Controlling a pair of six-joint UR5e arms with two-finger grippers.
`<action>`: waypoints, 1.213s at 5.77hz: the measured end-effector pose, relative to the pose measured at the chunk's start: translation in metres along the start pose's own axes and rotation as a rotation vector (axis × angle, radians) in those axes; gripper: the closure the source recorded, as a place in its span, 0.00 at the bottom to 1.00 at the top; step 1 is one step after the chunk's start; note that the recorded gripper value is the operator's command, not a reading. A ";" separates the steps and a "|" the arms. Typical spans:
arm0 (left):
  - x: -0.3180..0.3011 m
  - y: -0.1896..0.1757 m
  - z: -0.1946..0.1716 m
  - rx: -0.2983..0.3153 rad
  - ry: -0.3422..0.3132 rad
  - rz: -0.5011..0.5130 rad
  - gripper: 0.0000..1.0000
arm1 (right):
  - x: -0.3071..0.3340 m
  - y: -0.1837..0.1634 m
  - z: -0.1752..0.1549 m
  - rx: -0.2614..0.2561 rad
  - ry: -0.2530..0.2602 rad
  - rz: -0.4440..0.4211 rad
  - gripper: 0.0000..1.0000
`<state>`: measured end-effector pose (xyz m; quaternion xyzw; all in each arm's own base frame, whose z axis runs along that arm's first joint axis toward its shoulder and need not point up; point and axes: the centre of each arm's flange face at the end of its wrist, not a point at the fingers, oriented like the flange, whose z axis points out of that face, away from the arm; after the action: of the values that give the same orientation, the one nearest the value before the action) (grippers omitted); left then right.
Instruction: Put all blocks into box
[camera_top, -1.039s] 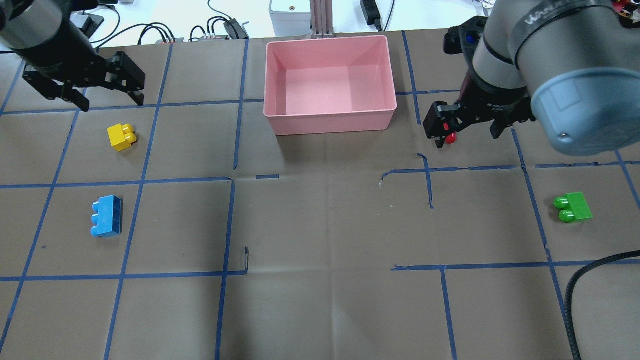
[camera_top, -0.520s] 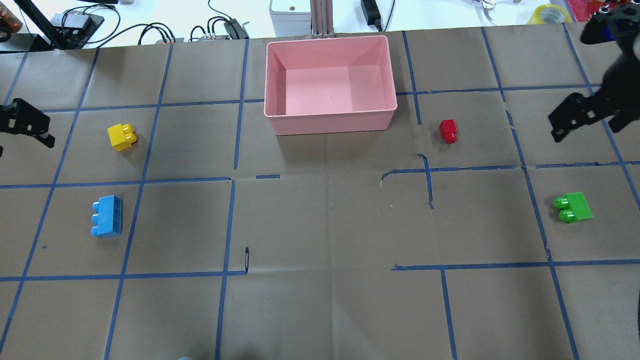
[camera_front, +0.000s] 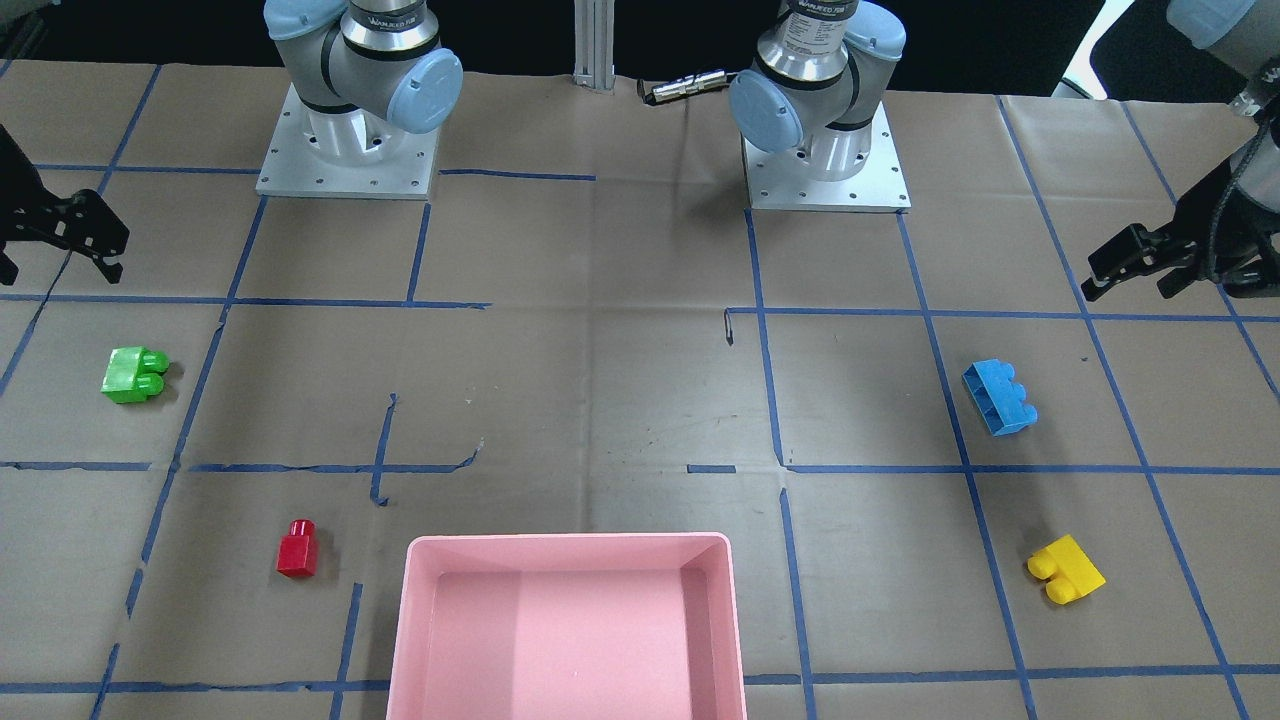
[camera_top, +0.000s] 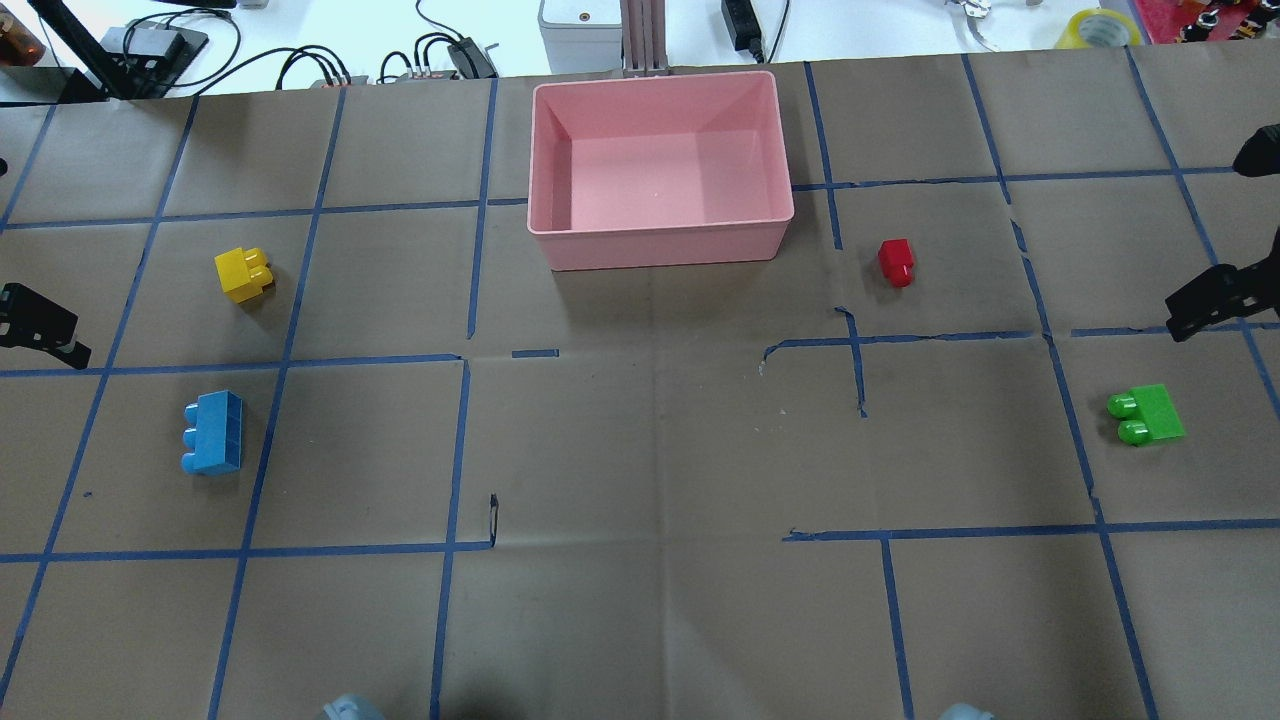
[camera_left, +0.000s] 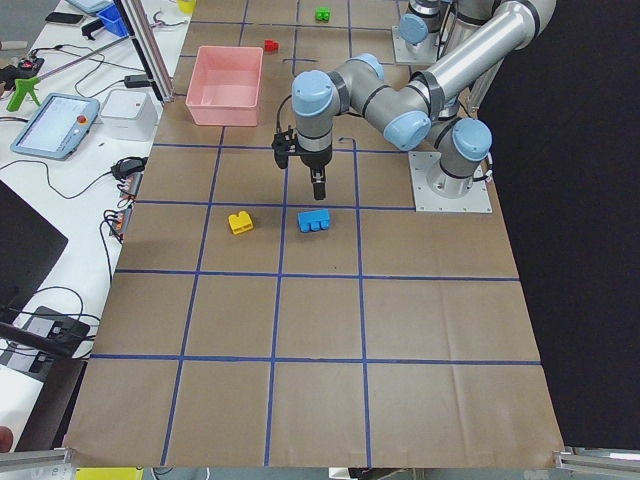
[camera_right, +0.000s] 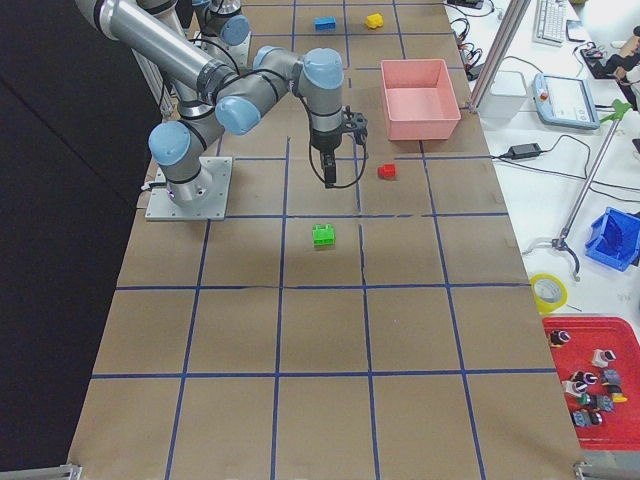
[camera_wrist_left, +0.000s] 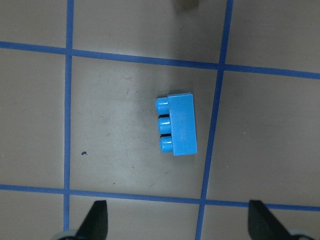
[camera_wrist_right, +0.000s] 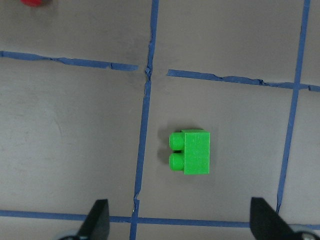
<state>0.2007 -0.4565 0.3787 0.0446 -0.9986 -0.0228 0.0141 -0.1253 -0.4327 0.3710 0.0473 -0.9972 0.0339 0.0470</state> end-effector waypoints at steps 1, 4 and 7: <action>-0.001 0.001 0.028 0.024 -0.013 -0.020 0.01 | 0.000 0.009 0.028 -0.003 -0.006 0.023 0.00; 0.002 -0.008 0.102 0.076 0.025 -0.134 0.03 | 0.023 0.018 0.112 0.008 -0.030 0.049 0.02; 0.039 -0.023 0.131 0.090 0.012 -0.162 0.02 | 0.030 0.018 0.162 0.042 -0.027 0.013 0.02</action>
<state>0.1603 -0.4767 0.2480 0.1257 -0.9917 0.0215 0.0161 -0.1713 -0.4290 0.2120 0.0421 -0.9971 0.0544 0.0323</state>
